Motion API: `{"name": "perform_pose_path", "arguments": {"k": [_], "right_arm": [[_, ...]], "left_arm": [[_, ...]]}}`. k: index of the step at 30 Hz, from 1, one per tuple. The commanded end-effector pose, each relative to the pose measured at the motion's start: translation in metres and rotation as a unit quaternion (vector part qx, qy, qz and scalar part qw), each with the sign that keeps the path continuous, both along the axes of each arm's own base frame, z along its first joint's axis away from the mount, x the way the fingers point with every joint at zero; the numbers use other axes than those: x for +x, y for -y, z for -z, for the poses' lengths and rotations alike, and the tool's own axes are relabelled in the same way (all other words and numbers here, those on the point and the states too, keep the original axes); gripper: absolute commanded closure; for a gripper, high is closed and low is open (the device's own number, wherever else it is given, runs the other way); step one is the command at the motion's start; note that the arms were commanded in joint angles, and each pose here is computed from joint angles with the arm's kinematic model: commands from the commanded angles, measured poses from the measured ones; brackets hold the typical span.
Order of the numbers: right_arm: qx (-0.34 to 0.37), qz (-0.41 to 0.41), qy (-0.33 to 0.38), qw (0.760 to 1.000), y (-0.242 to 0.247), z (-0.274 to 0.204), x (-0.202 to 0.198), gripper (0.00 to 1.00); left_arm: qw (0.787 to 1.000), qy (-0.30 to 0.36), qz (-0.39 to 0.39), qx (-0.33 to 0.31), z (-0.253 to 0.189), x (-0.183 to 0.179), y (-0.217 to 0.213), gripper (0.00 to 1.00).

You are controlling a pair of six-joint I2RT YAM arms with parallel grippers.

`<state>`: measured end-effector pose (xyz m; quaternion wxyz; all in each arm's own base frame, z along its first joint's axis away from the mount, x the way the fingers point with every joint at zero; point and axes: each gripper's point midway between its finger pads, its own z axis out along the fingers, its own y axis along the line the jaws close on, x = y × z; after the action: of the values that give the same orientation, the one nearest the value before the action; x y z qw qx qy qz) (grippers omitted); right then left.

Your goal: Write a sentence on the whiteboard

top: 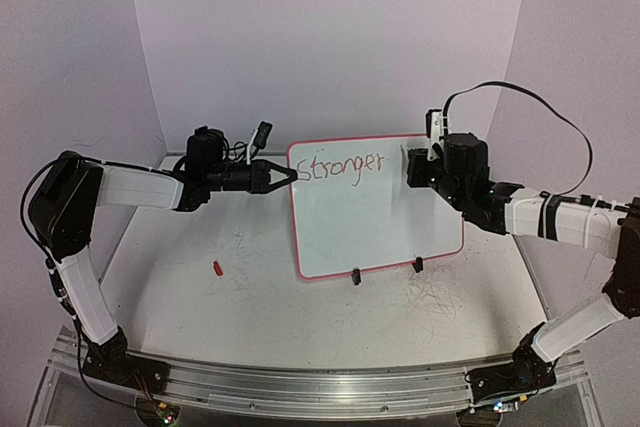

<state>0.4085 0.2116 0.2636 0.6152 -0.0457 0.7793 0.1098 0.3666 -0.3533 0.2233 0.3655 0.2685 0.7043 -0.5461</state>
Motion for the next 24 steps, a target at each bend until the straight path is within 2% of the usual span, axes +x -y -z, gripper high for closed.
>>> {"name": "perform_pose_path", "arguments": {"k": [1,24], "right_arm": [[0.012,0.007,0.008,1.0,0.005,-0.004,-0.002,1.0],[0.02,-0.006,-0.04,0.999,0.01,0.033,-0.022,1.0]], "left_arm": [[1.0,0.008,0.012,0.003,-0.003,-0.007,0.006,1.0],[1.0,0.011,0.013,0.002,-0.006,-0.009,0.007,1.0]]}}
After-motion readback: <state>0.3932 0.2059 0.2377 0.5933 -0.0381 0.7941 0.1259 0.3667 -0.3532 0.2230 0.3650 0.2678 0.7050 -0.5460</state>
